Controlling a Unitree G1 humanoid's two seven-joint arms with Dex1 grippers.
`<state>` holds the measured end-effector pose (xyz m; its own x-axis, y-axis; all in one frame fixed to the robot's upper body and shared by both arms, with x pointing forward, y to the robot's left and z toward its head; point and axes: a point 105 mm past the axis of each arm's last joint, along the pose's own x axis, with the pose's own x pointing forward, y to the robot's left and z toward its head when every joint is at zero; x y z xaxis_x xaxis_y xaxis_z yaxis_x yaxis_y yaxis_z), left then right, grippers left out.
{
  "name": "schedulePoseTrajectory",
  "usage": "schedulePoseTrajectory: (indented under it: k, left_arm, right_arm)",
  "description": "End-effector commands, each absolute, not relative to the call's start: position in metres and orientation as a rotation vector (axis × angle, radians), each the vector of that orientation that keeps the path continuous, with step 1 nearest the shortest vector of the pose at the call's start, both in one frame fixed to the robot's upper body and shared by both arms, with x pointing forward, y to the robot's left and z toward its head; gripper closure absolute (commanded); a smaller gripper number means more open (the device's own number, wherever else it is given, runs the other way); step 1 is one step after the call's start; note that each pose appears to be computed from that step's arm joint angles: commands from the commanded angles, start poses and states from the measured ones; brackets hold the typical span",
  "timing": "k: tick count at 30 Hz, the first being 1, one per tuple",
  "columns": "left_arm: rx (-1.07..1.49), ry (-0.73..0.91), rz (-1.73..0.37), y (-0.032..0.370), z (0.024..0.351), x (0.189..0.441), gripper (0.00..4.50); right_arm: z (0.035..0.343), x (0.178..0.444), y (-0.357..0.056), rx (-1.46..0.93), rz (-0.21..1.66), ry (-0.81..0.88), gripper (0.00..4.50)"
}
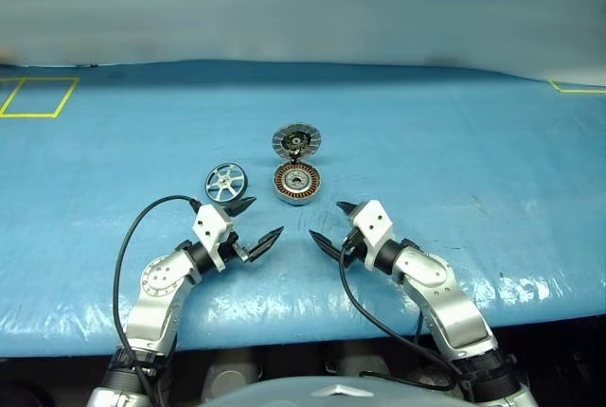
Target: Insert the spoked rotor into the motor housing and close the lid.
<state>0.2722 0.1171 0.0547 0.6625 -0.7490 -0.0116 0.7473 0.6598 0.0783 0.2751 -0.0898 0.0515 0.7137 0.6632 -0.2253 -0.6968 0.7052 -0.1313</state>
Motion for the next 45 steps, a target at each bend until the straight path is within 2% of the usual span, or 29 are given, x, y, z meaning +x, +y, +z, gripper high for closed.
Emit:
schedulePoseTrajectory:
  k: [1,20,29,40,45]
  left_arm:
    - [0.087,-0.060,-0.846,0.119,0.063,0.274,0.00]
    - [0.089,-0.058,-0.847,0.118,0.062,0.272,0.00]
    - [0.097,-0.092,-0.847,0.121,0.075,0.275,0.00]
    - [0.089,-0.084,-0.829,0.127,0.077,0.273,0.00]
    - [0.076,-0.088,-0.805,0.128,0.076,0.269,0.00]
  right_arm:
    - [0.065,0.278,-0.090,-0.212,0.756,0.114,0.03]
    - [0.066,0.280,-0.090,-0.222,0.762,0.110,0.03]
    - [0.082,0.289,-0.086,-0.325,0.793,0.080,0.03]
    - [0.115,0.321,-0.060,-0.740,1.097,0.090,0.03]
    - [0.115,0.330,-0.037,-0.951,1.326,0.232,0.03]
